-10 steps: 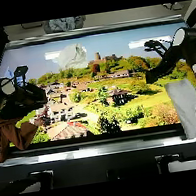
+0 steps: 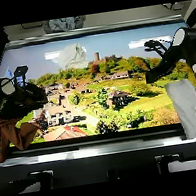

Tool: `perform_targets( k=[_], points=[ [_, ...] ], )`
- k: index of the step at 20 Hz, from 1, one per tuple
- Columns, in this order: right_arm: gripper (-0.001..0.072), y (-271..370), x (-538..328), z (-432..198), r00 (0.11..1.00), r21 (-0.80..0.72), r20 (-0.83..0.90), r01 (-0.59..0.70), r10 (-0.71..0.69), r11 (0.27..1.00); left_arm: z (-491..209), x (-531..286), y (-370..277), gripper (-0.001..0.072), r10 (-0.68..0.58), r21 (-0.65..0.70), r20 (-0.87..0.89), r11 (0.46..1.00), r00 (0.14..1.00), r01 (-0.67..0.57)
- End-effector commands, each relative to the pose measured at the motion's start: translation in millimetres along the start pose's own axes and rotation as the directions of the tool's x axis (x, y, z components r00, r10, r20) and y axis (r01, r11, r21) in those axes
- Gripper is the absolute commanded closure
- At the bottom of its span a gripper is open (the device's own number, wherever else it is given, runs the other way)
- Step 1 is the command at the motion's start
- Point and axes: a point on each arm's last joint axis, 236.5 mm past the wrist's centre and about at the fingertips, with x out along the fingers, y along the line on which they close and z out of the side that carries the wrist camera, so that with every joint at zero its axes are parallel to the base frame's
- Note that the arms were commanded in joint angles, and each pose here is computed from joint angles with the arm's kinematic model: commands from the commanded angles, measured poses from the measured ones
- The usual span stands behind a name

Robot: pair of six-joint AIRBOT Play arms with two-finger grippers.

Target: Fold the shirts.

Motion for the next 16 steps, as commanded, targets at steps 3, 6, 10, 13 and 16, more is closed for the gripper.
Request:
perform_targets(
  k=[3, 6, 10, 13, 16],
  points=[
    [0.0025, 0.3, 0.0, 0.0, 1.000, -0.001, 0.000, 0.000, 0.000, 1.000, 0.0, -0.3, -0.1, -0.0013, 0.000, 0.001, 0.001, 1.000, 1.000, 0.000],
    [0.0025, 0.3, 0.0, 0.0, 1.000, -0.001, 0.000, 0.000, 0.000, 1.000, 0.8, -0.2, -0.4, -0.0013, -0.001, -0.004, 0.004, 1.000, 1.000, 0.001],
    [0.0025, 0.3, 0.0, 0.1, 1.000, -0.001, 0.000, 0.000, 0.000, 1.000, 47.6, -2.8, -7.9, -0.0013, -0.029, -0.015, 0.198, 0.999, 0.980, 0.033],
    [0.0025, 0.3, 0.0, 0.1, 1.000, -0.001, 0.000, 0.000, 0.000, 1.000, 100.9, -17.2, -15.6, -0.0013, -0.061, -0.006, 0.417, 0.998, 0.907, 0.070],
    [0.0025, 0.3, 0.0, 0.1, 1.000, -0.001, 0.000, 0.000, 0.000, 1.000, 139.3, -18.4, -9.4, -0.0013, -0.056, -0.023, 0.505, 0.997, 0.861, 0.079]
  ],
)
